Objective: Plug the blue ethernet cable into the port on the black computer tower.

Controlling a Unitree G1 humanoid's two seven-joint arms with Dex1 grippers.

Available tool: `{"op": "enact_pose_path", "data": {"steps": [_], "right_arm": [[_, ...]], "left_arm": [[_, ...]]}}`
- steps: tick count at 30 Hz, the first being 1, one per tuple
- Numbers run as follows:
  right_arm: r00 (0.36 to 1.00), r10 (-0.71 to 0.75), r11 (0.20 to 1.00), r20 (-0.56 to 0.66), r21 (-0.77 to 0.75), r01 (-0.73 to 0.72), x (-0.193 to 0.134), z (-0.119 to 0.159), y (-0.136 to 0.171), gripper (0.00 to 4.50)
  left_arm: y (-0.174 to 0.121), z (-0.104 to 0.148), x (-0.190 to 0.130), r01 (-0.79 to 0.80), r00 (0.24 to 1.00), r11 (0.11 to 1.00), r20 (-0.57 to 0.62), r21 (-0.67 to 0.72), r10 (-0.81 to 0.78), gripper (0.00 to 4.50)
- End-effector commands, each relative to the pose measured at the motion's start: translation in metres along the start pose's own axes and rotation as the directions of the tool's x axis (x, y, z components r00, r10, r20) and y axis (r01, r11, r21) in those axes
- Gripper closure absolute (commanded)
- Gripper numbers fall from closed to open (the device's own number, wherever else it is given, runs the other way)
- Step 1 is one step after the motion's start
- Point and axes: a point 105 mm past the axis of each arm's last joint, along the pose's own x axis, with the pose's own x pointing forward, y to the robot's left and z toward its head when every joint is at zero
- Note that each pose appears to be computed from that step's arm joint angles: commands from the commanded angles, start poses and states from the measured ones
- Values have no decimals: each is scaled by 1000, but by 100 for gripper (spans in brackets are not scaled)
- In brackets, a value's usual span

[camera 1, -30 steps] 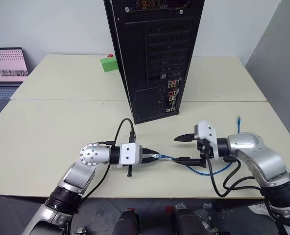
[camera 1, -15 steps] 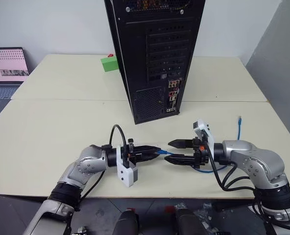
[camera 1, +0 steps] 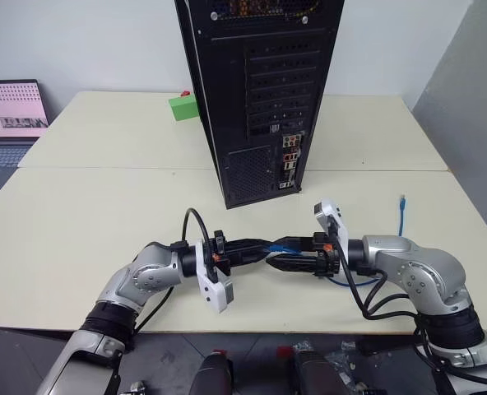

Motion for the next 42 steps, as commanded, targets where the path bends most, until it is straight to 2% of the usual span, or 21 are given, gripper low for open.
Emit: {"op": "enact_pose_path", "data": {"steps": [1, 4, 5, 8, 25, 27, 33, 42], "right_arm": [[999, 16, 999, 30, -40, -15, 2, 11, 3, 293], [999, 15, 999, 33, -39, -14, 2, 12, 2, 361], [999, 16, 999, 33, -39, -15, 1, 13, 2, 368], [999, 19, 999, 31, -36, -18, 0, 13, 1, 447], [997, 72, 997, 3, -30, -71, -5, 15, 3, 448], [997, 71, 997, 1, -25, -71, -7, 14, 3, 378], [999, 43, 999, -7, -30, -43, -10, 12, -1, 246], [1000, 25, 1000, 14, 3, -25, -9, 12, -6, 242]], "left_arm": [[9, 6, 2, -20, 999, 999, 30, 48, 18, 421], [8, 7, 2, -20, 999, 999, 32, 51, 19, 421], [8, 8, 2, -20, 999, 998, 33, 51, 18, 421], [6, 9, 0, -20, 999, 999, 35, 50, 18, 421], [6, 8, -3, -24, 999, 999, 25, 42, 23, 421], [7, 8, -3, -24, 999, 999, 23, 42, 23, 421], [7, 8, -3, -23, 1000, 999, 22, 42, 22, 421], [8, 9, -2, -27, 999, 999, 28, 45, 25, 421]]}}
